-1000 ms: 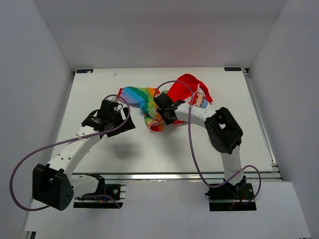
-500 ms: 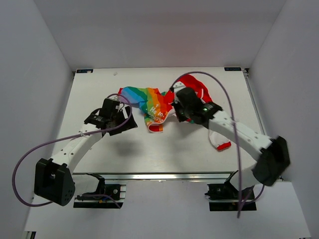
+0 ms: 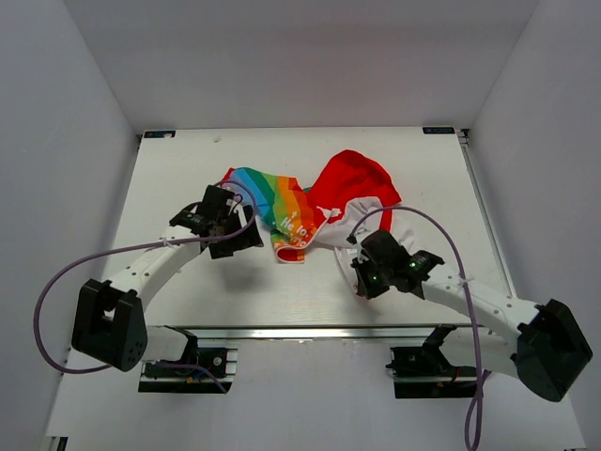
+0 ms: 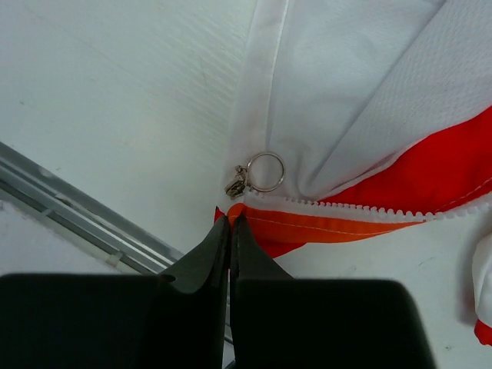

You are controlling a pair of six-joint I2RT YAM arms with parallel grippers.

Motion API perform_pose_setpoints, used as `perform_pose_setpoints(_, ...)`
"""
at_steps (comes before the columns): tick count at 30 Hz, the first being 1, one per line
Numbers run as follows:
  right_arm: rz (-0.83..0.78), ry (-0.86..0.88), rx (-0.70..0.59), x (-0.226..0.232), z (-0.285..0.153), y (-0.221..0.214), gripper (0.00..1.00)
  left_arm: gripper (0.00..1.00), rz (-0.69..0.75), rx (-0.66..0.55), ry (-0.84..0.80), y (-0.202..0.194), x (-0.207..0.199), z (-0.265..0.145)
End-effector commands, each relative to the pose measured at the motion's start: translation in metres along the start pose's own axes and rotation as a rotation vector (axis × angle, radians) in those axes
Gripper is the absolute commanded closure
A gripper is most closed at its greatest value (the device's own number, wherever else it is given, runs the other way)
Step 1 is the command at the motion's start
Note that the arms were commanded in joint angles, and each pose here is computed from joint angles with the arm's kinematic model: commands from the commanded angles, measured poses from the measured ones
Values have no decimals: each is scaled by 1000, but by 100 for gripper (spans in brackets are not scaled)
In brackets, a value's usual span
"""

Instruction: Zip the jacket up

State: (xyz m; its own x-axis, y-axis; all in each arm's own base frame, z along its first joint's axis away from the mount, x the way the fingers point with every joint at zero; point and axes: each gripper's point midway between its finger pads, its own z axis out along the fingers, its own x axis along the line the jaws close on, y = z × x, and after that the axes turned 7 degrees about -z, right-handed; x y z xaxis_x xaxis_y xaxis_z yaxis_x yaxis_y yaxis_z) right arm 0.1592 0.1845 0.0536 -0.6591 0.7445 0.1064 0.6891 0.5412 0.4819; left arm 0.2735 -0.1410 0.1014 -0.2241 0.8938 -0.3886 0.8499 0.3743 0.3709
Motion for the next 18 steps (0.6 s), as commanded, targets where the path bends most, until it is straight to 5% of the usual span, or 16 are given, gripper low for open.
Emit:
perform_pose_setpoints(1,54,30,-198,8,-18,34,100,2,49,33,-67,-10,-23,3)
perform_pose_setpoints(9,192,-189,-329,-26,-53,72,100,2,226,110,1,-61,-54,34)
perform_pose_setpoints(14,256,-249,-394,-35,-76,101,100,2,165,91,44,-74,-52,52)
perform_pose_setpoints(18,259,-200,-457,-27,-85,116,100,13,101,60,75,-65,-61,82)
